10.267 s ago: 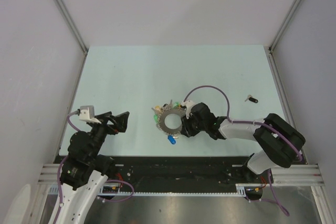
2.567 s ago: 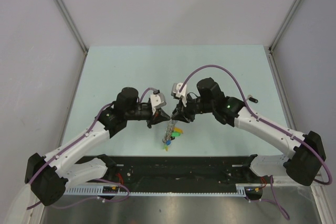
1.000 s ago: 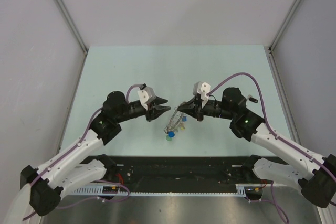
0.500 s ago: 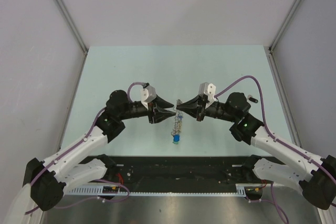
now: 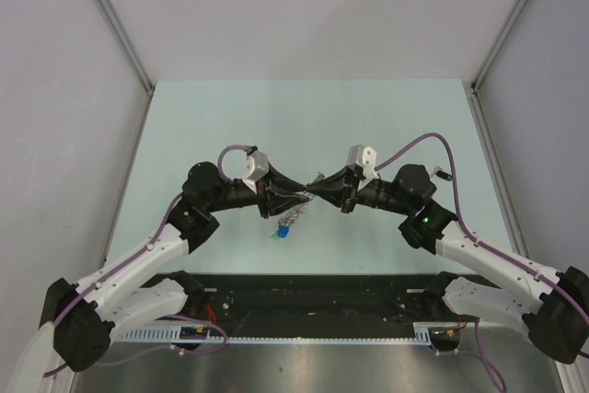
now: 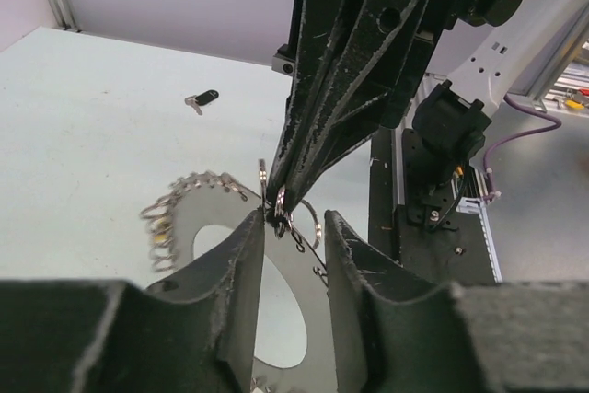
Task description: Put the keys on the keyring
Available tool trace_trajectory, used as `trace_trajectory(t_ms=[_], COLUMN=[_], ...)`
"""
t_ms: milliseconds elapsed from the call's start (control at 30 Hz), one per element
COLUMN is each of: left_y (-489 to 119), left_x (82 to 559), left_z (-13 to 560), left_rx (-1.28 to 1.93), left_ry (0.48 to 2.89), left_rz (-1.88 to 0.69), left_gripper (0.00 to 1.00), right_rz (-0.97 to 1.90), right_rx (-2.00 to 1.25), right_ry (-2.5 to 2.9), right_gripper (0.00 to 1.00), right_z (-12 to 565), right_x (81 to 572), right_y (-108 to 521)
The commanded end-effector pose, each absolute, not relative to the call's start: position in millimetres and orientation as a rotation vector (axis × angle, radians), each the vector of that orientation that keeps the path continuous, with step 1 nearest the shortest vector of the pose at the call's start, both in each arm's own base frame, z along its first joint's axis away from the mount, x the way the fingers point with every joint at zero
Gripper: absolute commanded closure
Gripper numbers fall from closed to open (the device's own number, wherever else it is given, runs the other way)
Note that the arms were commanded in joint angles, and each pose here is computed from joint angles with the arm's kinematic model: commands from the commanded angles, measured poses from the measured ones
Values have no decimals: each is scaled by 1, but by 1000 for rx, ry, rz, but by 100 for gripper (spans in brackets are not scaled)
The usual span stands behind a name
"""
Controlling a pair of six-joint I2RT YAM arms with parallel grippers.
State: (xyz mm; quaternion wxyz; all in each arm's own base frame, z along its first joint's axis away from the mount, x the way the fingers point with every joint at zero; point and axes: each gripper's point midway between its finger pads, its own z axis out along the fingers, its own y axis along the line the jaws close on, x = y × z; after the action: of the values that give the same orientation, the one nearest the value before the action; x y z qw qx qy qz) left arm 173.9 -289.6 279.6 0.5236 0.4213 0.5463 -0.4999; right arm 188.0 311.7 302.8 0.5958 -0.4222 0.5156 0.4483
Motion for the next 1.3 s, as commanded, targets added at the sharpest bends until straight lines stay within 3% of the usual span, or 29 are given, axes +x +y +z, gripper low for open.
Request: trace_trajectory(t_ms=[0,267,300,467,533,633,733,1267], left_y=[-290,-291,-290,-287,-286,-285,-282,-279], left_x=[169,171,171,179,183,190,196,195], left_z=[294,291,291,288,282,271,261,246], left_rx=[1008,1009,1007,1012,1023,1063,1118,1188], left_ry=[1243,1250,1251,1279,1326,1393,1433,1497], left_rz=[-1204,-1197,-1195,-1120,-1098,-1038,-970,-904], left_gripper=[67,90,99,100,100,100,100,100], right_rz=[1039,1040,1041,1037,1033,1001,952,898], right_rx=[-945,-962,-967,-984,-976,-971,-1014,-1267], right_ry=[1065,1092,1096,1167,1191,1250,1372,1550], right_gripper=[100,100,100,100,92,69,62,58], right_z=[337,330,328,313,311,310,296,263], right_x=[185,186,185,187,188,192,195,191], right_y=[311,310,310,307,305,299,295,320])
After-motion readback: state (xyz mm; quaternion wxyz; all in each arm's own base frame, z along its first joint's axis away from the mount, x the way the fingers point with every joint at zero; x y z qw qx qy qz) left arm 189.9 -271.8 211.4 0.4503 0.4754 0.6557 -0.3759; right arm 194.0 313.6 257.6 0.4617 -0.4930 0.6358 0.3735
